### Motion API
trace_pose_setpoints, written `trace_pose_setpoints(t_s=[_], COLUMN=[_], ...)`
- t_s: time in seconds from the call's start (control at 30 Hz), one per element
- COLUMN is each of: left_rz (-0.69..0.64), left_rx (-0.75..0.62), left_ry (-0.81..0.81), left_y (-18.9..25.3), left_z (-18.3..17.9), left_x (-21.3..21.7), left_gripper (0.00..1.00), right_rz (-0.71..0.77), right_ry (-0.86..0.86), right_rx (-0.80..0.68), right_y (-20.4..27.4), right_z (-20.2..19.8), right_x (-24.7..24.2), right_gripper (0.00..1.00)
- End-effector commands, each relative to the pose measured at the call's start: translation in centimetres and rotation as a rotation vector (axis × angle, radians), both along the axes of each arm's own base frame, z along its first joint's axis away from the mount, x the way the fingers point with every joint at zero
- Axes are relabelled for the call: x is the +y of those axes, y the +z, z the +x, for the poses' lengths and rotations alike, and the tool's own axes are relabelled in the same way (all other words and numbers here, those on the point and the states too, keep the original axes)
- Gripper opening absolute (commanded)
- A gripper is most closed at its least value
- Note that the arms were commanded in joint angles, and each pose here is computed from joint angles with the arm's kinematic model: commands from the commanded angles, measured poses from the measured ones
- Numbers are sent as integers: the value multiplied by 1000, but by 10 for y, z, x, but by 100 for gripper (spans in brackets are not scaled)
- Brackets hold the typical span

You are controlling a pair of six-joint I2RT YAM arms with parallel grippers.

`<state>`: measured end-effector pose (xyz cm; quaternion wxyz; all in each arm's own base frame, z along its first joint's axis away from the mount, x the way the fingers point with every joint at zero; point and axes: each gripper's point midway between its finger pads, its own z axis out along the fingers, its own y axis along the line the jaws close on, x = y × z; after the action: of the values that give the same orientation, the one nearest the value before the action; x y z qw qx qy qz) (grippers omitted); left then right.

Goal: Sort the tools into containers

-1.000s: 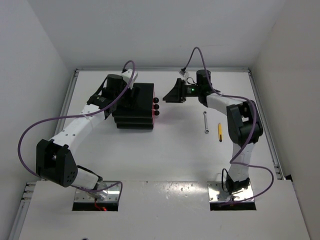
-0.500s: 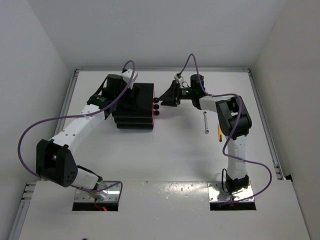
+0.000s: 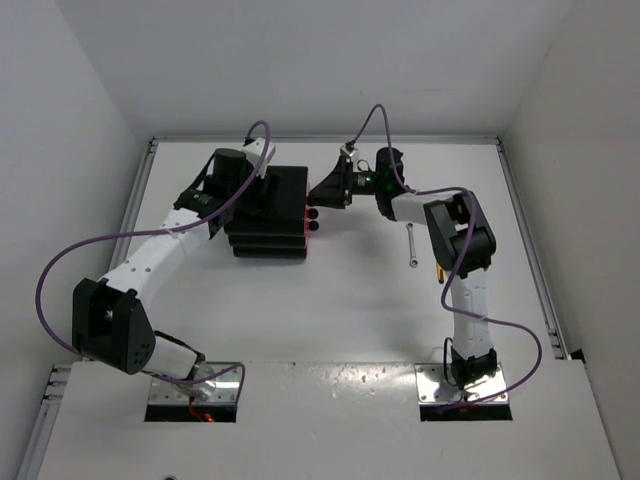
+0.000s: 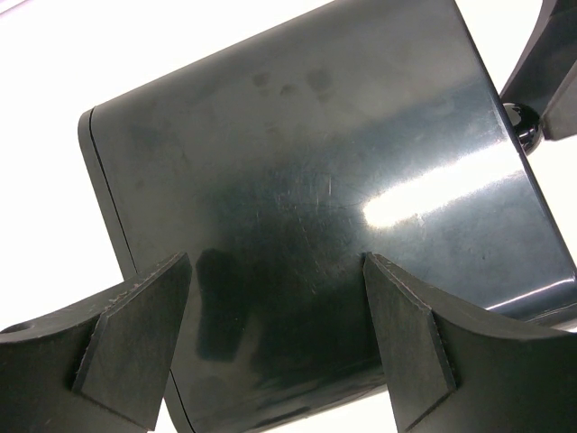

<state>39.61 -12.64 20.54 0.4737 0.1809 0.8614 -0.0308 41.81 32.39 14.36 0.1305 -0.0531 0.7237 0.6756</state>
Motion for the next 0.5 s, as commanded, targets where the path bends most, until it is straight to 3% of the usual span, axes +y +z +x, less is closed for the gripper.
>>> trace_pose_setpoints(t_s=[0.0, 0.1, 0.33, 0.47], left_rz=[19, 19, 22, 22], left_rx=[34, 34, 43, 43], left_ry=[5, 5, 5, 5], left_y=[-10, -10, -14, -14], left_z=[-2, -2, -4, -4], left_x=[2, 2, 3, 3], left_gripper=[84, 84, 84, 84], right_rz=[38, 38, 25, 18], right_ry=[36, 36, 37, 26], right_rx=[-84, -84, -69, -62], right_y=[23, 23, 14, 11], right_z=[-2, -2, -8, -11], right_x=[10, 10, 8, -3], right_gripper=[57, 54, 22, 16])
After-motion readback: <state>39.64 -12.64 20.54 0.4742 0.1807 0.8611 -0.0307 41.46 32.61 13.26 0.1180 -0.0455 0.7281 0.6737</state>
